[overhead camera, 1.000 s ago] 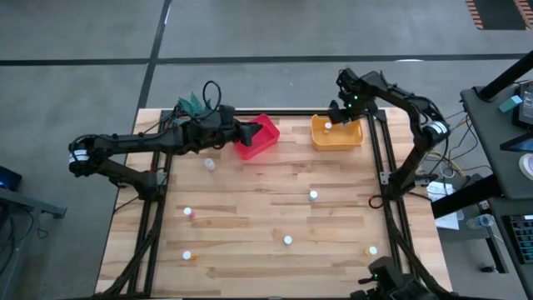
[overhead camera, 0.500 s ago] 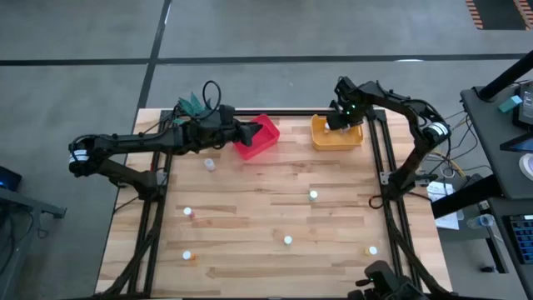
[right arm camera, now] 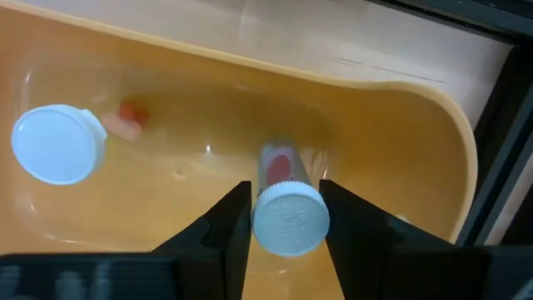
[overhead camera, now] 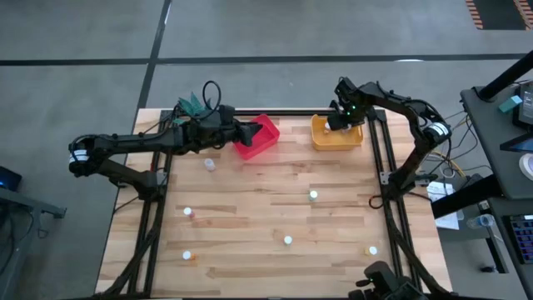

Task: Pick and place medicine bottles into bin by pill shape (circle, oval)
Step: Put the blue capsule bottle into the yellow bin, then put the pink capsule bottle into the yellow bin

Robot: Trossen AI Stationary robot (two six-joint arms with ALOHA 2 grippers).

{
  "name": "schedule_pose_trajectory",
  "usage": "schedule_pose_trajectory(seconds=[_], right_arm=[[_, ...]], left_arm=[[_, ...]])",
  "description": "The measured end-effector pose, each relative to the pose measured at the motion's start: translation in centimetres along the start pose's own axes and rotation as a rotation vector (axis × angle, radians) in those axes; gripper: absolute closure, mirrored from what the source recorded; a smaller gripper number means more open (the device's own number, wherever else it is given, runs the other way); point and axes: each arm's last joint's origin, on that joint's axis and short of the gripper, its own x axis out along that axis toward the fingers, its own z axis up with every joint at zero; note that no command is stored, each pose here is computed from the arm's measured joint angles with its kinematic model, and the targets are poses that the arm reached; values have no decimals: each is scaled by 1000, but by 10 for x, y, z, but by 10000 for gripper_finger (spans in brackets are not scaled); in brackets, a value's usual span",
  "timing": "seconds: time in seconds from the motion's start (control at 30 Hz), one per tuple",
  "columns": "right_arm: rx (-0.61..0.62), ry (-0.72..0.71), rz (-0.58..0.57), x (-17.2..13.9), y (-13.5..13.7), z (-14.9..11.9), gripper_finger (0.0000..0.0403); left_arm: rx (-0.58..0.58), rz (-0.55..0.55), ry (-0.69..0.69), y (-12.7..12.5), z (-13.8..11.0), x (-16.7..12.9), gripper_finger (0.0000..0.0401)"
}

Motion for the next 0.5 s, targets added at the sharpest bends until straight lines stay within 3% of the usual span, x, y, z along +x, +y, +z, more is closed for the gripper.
schedule_pose_trajectory(seconds=[0.3,0.5], right_arm=[[-1,0,0,-2,0,1,220],[-1,-15,5,-25,1,5,212]], left_arm=[[0,0,0,0,0,0,269],[-1,-31,31,-2,-2,0,269]])
